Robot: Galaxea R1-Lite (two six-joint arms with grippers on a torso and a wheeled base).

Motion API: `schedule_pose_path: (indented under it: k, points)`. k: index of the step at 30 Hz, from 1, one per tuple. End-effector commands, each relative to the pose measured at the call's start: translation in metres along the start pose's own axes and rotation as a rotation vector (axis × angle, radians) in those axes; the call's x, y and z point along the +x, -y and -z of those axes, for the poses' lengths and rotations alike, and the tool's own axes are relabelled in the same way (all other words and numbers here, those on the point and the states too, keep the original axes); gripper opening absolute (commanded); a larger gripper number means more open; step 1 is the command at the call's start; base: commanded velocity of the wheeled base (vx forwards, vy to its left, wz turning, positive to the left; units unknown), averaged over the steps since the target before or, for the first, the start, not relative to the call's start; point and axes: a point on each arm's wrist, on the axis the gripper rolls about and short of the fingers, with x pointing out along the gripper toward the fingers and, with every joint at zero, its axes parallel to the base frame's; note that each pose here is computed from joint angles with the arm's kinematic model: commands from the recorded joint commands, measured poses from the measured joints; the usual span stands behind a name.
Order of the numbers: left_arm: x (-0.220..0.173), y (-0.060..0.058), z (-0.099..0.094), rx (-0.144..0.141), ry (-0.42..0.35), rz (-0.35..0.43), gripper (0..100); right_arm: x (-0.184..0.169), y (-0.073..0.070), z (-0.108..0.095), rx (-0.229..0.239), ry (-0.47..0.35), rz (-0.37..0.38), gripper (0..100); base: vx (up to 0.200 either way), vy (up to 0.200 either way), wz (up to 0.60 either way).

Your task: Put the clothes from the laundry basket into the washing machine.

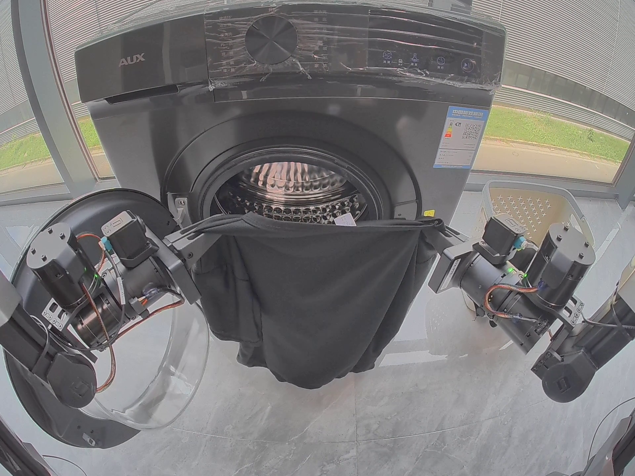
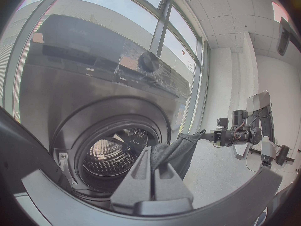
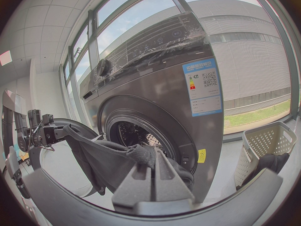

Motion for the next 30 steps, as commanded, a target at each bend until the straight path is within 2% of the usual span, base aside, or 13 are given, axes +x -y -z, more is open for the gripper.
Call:
schedule_pose_path:
  k: [1, 3, 5, 12, 20, 24, 26, 27, 28, 29, 30]
  points:
    - [-0.003, 0.003, -0.013, 0.017, 0.042, 0.004, 0, 0.000, -0.002, -0.006, 0.004, 0.024, -0.008, 0, 0.000, 0.000, 0.00]
    - [-0.005, 0.004, -0.018, 0.021, 0.059, 0.008, 0, -0.001, -0.003, -0.009, 0.005, 0.033, -0.009, 0, 0.000, 0.000, 0.00]
    - [-0.006, 0.006, -0.020, 0.012, 0.064, 0.012, 0, -0.002, -0.003, -0.011, 0.006, 0.038, -0.010, 0, 0.000, 0.000, 0.00]
    - [-0.006, 0.006, -0.017, -0.001, 0.053, 0.011, 0, -0.002, -0.005, -0.010, 0.006, 0.037, -0.014, 0, 0.000, 0.000, 0.00]
    - [-0.004, 0.006, -0.016, -0.003, 0.052, 0.016, 0, -0.004, -0.006, -0.009, 0.005, 0.028, -0.018, 0, 0.000, 0.000, 0.00]
    - [0.009, 0.010, -0.009, -0.014, 0.039, 0.044, 0, -0.012, -0.015, 0.001, 0.006, -0.023, -0.057, 0, 0.000, 0.000, 0.00]
    - [0.009, 0.011, -0.008, -0.015, 0.039, 0.047, 0, -0.012, -0.014, 0.002, 0.006, -0.026, -0.057, 0, 0.000, 0.000, 0.00]
    - [0.020, 0.016, 0.002, -0.028, 0.018, 0.069, 0, -0.018, -0.018, 0.012, 0.006, -0.070, -0.073, 0, 0.000, 0.000, 0.00]
    - [0.021, 0.016, 0.003, -0.028, 0.017, 0.067, 0, -0.019, -0.019, 0.013, 0.008, -0.074, -0.076, 0, 0.000, 0.000, 0.00]
    - [0.026, 0.017, 0.007, -0.033, 0.011, 0.059, 0, -0.020, -0.022, 0.023, 0.004, -0.113, -0.089, 0, 0.000, 0.000, 0.00]
    - [0.029, 0.018, 0.010, -0.036, 0.008, 0.050, 0, -0.019, -0.025, 0.031, 0.001, -0.143, -0.097, 100, 0.000, 0.000, 0.00]
